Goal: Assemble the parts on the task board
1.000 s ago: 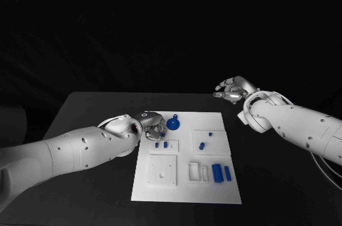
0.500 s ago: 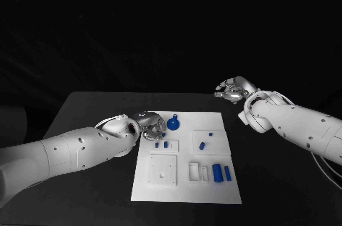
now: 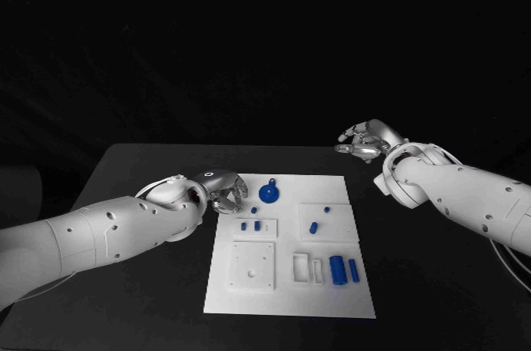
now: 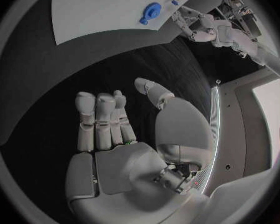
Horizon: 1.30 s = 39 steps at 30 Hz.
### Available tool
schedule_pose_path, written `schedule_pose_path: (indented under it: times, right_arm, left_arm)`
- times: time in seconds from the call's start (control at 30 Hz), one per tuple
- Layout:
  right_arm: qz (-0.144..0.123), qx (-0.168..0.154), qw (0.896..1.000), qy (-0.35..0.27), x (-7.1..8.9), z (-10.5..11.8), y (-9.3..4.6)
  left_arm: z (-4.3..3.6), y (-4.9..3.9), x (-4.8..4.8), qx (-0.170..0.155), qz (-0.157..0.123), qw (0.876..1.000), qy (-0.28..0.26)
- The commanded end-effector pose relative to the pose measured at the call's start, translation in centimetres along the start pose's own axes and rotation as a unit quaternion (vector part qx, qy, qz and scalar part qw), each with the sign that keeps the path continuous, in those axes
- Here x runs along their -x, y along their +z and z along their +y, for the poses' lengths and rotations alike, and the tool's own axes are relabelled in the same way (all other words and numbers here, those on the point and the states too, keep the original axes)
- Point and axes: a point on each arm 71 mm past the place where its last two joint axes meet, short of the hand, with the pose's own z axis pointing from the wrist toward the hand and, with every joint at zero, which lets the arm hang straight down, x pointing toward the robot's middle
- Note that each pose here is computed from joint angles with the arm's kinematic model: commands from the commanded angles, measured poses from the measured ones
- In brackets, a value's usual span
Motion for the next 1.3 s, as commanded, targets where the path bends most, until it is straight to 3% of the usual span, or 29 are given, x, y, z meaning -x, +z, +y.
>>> schedule_pose_path:
  times: [0.03, 0.27, 0.4, 0.57, 0.67, 0.83, 1.1, 1.3]
  right_arm:
    - [0.018, 0.026, 0.999, 0.000, -0.1, 0.3, -0.2]
    - [0.037, 0.045, 0.998, 0.004, -0.4, 0.3, -0.9]
    - [0.042, 0.056, 0.998, 0.002, -0.7, 0.4, -1.5]
    - [0.067, 0.073, 0.995, -0.029, -1.5, 0.3, -2.3]
    - [0.091, 0.087, 0.990, -0.060, -2.2, 0.3, -2.9]
    - [0.120, 0.116, 0.977, -0.136, -3.6, 0.5, -3.8]
    - [0.155, 0.126, 0.954, -0.221, -5.7, 0.3, -5.0]
    - [0.155, 0.130, 0.947, -0.248, -7.1, 0.3, -5.4]
  left_arm:
    - [0.39, -0.39, 1.14, -0.002, -0.037, 0.998, -0.055]
    - [1.32, -1.21, 3.35, 0.016, -0.074, 0.985, -0.153]
    - [1.56, -1.62, 3.92, 0.026, -0.078, 0.977, -0.198]
    - [1.44, -2.03, 3.97, 0.035, -0.077, 0.955, -0.283]
    - [1.07, -2.19, 4.01, 0.023, -0.080, 0.939, -0.333]
    - [0.84, -2.40, 4.19, 0.001, -0.089, 0.902, -0.422]
    - [0.52, -2.96, 4.55, -0.032, -0.097, 0.895, -0.434]
    - [0.41, -2.97, 4.54, -0.028, -0.102, 0.877, -0.469]
